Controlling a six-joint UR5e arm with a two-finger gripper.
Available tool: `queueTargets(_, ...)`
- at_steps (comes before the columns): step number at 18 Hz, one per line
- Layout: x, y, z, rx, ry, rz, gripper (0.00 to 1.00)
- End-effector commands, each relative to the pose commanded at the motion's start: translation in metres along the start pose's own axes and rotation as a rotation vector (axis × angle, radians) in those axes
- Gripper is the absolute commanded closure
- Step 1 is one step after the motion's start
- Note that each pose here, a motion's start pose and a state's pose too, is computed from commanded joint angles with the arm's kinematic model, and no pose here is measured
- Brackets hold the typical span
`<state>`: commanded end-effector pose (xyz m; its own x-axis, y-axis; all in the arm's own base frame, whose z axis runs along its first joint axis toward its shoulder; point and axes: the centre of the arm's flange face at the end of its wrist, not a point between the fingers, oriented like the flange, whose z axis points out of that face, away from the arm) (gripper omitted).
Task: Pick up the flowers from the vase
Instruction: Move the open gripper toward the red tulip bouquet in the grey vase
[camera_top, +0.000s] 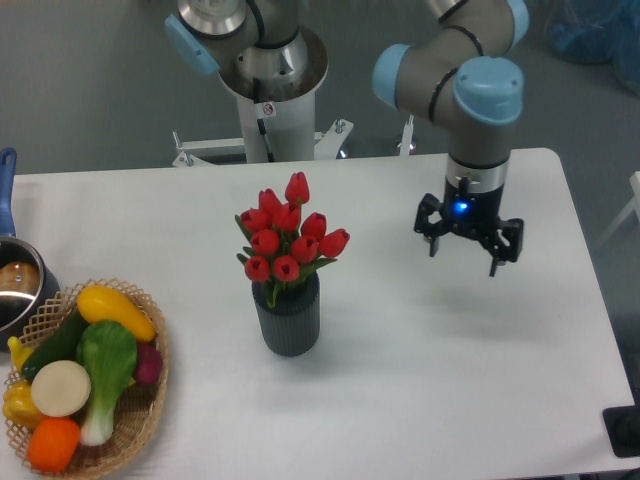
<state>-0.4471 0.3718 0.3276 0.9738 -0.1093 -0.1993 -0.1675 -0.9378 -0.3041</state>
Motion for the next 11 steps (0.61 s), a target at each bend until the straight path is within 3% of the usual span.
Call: queueTargets(11,0.041,-0.017,-0.032,0.195,0.035,0.049,0.0)
